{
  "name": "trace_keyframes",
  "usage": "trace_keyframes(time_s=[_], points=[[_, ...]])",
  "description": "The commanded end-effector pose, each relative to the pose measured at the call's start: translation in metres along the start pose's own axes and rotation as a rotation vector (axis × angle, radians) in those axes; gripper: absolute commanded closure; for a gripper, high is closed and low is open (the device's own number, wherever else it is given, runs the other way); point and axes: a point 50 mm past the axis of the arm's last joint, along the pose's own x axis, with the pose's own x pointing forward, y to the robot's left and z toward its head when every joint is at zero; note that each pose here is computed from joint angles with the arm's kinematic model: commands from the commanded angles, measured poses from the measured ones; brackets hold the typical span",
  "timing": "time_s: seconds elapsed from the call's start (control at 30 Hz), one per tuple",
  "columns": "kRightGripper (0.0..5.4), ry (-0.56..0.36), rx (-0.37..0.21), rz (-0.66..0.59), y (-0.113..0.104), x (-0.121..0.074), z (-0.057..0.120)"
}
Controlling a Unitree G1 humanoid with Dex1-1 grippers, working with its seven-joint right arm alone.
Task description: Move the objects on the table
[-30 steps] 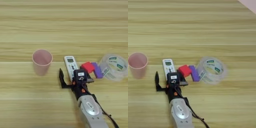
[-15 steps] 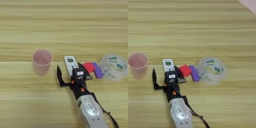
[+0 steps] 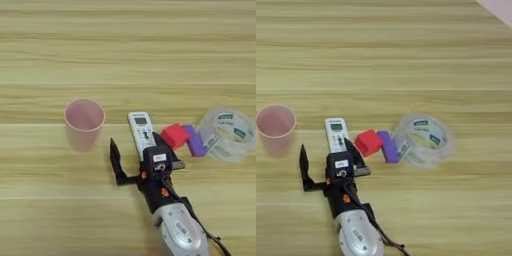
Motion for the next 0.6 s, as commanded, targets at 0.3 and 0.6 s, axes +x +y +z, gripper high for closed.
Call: trace_keyframes(time_s=[0.3, 0.6], points=[[0.02, -0.097, 0.007, 0.143, 0.026, -0.009, 0.012], [0.02, -0.011, 0.036, 0.223, 0.037, -0.014, -0.004]])
